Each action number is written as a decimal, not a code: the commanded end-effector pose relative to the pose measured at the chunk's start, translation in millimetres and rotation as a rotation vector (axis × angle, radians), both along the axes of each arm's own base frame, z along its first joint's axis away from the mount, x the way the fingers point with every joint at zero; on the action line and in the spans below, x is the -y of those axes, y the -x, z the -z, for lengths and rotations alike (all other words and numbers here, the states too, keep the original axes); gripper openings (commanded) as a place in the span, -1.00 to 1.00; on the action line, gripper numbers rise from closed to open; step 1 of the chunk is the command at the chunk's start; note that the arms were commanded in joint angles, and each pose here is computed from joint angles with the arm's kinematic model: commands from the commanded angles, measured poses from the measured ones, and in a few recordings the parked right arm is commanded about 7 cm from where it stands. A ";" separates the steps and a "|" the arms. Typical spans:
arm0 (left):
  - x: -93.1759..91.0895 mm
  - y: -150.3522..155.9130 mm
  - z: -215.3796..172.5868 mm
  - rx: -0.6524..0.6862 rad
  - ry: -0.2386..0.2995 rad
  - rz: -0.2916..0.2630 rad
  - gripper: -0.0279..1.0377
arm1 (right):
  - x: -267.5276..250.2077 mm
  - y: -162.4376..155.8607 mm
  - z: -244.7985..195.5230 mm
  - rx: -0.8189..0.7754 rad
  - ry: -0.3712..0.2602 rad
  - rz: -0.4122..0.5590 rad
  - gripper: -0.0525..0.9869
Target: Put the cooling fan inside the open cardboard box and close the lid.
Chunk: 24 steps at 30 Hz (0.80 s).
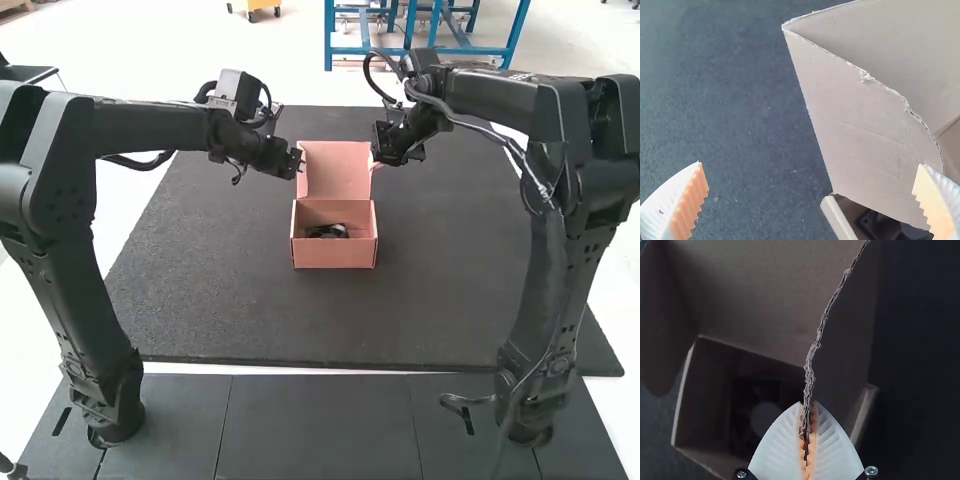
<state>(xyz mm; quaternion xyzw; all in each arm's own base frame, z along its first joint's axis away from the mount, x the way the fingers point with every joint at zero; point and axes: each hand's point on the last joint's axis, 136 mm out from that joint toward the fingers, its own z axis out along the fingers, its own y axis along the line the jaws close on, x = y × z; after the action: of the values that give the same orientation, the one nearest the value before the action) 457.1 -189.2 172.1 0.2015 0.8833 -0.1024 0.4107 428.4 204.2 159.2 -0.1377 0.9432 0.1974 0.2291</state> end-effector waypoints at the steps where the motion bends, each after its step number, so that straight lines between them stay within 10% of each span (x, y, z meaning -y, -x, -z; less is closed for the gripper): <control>1: 8.1 6.9 -22.8 0.037 0.034 0.023 0.87 | 0.5 11.1 2.0 -0.013 0.024 -0.042 -0.93; 24: -9.1 39.4 -44.6 0.058 0.049 0.006 0.87 | 6.2 36.6 13.8 -0.072 0.064 -0.086 -0.93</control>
<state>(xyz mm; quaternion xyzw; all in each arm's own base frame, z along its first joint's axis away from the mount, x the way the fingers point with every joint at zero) 420.9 -178.6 195.3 0.2021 0.8793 -0.1059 0.4181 399.4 194.7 133.9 -0.1646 0.9547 0.1791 0.1713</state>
